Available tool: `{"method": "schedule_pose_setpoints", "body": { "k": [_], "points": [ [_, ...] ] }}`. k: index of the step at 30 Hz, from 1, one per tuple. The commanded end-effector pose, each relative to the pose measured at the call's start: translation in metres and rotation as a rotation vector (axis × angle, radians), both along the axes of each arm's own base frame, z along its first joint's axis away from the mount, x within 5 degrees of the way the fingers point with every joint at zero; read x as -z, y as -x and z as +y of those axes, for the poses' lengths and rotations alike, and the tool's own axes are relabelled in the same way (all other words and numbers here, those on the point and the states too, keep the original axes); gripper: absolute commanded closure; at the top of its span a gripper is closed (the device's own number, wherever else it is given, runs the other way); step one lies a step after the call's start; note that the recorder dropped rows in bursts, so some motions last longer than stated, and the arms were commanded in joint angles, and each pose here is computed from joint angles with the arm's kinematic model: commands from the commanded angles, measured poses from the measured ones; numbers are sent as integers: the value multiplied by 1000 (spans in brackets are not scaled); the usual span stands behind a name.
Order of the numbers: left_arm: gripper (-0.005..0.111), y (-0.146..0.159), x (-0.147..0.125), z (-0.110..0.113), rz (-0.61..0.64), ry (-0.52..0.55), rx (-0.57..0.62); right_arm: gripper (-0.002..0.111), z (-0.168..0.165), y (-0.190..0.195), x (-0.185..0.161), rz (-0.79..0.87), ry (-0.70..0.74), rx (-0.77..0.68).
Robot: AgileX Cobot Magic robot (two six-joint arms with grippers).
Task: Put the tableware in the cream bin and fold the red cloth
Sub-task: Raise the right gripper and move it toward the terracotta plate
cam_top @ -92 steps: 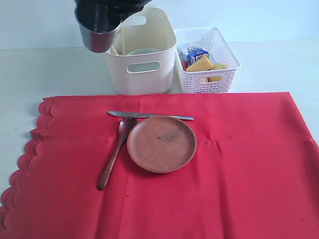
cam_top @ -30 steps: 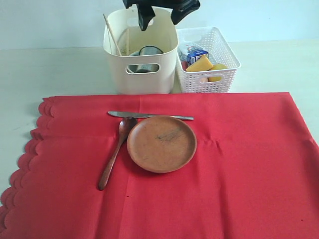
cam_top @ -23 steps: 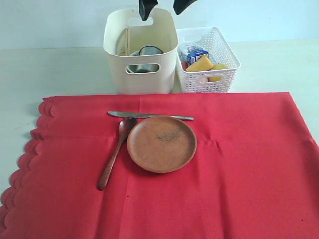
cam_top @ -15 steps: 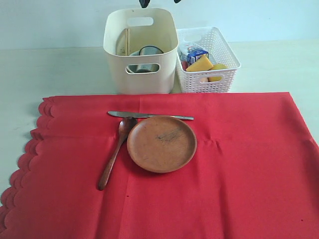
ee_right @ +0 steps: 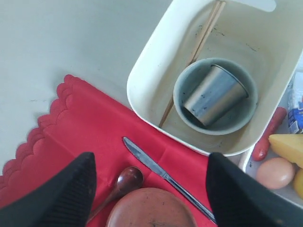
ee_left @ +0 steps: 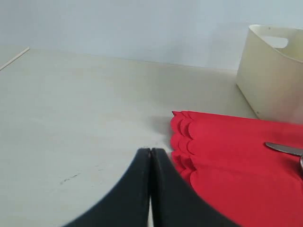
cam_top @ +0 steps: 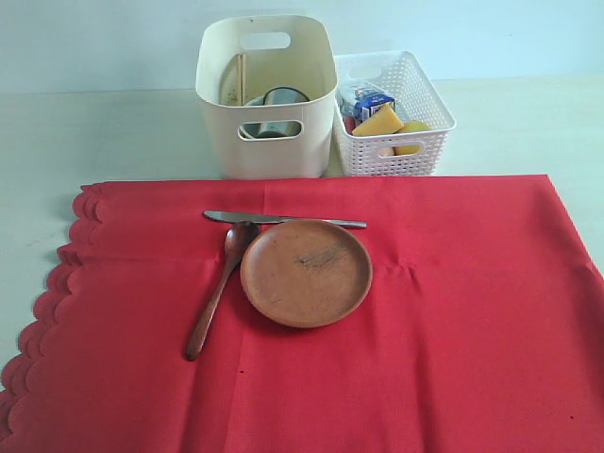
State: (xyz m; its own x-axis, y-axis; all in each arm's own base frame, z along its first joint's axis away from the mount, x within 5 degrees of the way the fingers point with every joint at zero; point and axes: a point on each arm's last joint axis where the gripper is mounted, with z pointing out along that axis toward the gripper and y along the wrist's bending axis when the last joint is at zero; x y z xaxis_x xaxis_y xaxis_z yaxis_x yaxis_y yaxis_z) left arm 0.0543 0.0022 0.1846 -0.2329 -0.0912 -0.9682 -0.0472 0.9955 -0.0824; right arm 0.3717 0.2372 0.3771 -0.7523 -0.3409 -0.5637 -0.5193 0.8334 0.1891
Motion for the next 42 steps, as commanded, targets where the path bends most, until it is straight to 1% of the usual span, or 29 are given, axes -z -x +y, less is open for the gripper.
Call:
{"method": "schedule_pose_setpoints", "body": {
  "k": [1,6,12,18,22,28,36,40,42],
  "points": [
    [106,0,0,0,-8,3,6,45,-2,9,-9,-13,-13,-30],
    [106,0,0,0,-8,2,6,46,-6,21,3,48,2,-72],
    [106,0,0,0,-8,2,6,46,-13,45,18,132,7,-143],
    [106,0,0,0,-8,2,6,46,-24,63,31,177,51,-172],
    [106,0,0,0,-8,2,6,46,-30,74,46,226,78,-175],
    [106,0,0,0,-8,2,6,46,-42,89,78,248,105,-141],
    [106,0,0,0,-8,2,6,46,-55,106,140,335,161,-108],
    [106,0,0,0,-8,2,6,46,-60,110,163,303,156,-68],
    [106,0,0,0,-8,2,6,46,-62,107,167,284,145,-48]
  ]
}}
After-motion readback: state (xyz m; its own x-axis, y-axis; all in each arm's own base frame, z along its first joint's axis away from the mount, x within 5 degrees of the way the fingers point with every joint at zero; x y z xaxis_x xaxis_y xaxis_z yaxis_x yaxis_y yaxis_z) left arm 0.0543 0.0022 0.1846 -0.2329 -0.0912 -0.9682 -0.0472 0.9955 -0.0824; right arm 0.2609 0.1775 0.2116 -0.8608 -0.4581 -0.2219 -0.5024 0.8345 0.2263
